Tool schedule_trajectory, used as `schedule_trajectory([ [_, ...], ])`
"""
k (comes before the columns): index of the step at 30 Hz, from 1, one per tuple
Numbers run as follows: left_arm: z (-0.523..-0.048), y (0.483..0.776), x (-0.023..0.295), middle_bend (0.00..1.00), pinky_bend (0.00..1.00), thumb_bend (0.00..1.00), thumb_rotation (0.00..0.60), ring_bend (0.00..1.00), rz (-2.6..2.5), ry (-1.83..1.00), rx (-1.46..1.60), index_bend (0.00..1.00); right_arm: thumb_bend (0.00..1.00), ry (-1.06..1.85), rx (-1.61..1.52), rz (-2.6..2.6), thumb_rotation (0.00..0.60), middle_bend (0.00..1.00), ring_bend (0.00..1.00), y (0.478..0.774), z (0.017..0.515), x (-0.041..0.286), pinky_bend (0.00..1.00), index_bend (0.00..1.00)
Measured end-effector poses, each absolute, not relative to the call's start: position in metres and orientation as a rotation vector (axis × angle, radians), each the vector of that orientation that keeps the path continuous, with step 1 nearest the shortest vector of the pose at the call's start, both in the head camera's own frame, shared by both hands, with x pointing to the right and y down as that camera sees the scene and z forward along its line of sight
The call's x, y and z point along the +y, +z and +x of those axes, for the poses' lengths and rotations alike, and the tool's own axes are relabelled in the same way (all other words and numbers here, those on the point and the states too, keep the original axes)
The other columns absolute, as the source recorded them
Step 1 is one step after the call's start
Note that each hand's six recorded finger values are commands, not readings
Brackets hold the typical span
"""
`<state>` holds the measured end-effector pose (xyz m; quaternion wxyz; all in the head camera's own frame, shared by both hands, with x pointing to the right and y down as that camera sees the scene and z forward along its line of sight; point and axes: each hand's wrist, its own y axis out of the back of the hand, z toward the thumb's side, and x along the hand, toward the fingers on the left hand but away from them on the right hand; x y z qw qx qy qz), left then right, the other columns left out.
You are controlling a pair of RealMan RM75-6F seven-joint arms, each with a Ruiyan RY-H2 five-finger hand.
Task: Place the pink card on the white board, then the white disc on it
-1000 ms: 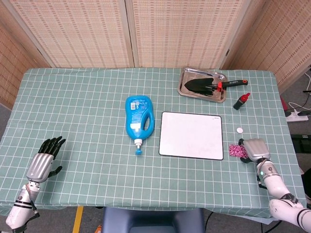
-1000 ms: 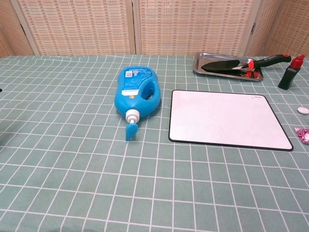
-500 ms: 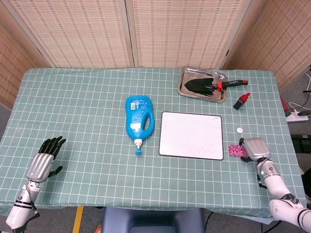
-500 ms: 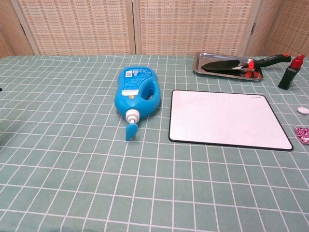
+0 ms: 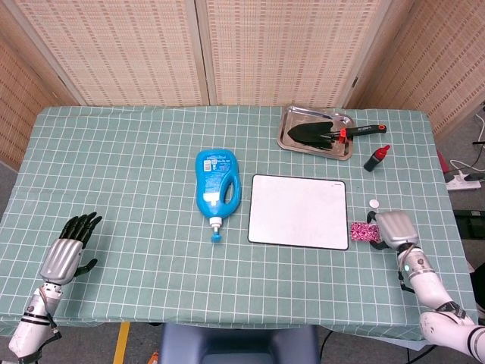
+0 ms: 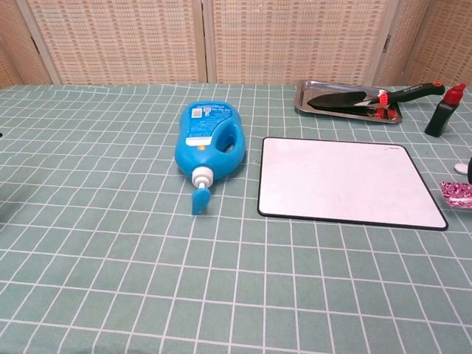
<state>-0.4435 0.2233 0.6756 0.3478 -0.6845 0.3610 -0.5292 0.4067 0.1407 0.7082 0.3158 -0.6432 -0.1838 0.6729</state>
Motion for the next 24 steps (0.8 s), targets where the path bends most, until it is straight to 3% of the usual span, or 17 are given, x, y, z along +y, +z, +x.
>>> schedule_trajectory([
  [9, -0.448, 0.672, 0.220, 0.00, 0.00, 0.18, 0.600, 0.00, -1.770, -1.370, 0.968, 0.00, 0.27, 1.681, -0.496, -1.719, 0.577, 0.94, 0.90, 0.701, 0.358, 0.104, 0.97, 0.42],
  [24, -0.458, 0.669, 0.212, 0.00, 0.00, 0.18, 0.600, 0.00, -1.769, -1.378, 1.013, 0.00, 0.27, 1.631, -0.453, -1.785, 0.578, 0.94, 0.90, 0.726, 0.268, 0.072, 0.97, 0.41],
])
